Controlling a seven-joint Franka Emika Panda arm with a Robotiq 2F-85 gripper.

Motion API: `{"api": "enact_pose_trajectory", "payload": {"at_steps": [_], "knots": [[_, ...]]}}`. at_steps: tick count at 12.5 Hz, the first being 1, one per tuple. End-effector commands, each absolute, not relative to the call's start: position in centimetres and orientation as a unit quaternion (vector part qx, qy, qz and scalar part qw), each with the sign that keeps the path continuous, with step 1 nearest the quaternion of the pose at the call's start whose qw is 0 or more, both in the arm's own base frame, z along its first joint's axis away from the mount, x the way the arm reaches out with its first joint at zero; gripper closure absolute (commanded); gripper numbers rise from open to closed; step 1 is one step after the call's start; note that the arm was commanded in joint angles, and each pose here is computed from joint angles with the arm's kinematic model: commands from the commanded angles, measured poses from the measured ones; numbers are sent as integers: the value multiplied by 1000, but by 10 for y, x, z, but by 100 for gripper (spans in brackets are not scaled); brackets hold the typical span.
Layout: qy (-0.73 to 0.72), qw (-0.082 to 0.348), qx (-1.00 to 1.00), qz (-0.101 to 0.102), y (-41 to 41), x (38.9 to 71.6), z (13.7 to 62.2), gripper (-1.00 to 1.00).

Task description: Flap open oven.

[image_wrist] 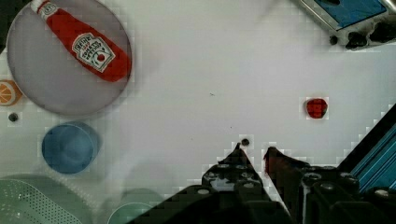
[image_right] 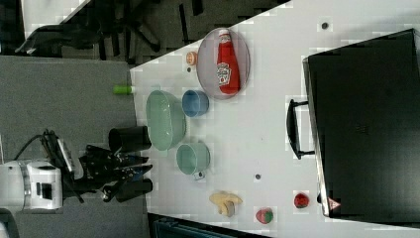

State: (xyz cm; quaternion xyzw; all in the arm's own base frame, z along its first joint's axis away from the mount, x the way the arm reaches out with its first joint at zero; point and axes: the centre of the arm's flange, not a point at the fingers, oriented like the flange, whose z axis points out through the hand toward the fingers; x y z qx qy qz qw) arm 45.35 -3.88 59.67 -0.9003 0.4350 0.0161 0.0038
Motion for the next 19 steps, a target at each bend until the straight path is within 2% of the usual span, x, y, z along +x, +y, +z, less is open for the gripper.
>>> {"api": "enact_pose_trajectory", "payload": {"at_steps": [1, 3, 5, 8, 13, 19], "knots": [[412, 3, -911, 30, -57, 446, 584, 65], [335, 2, -941, 45, -76, 441, 566, 65], [255, -23, -966, 46, -101, 437, 549, 65], [136, -86, -987, 24, -140, 436, 532, 65], [56, -84, -995, -26, -199, 438, 487, 65], [30, -102, -994, -27, -239, 463, 412, 65]]}}
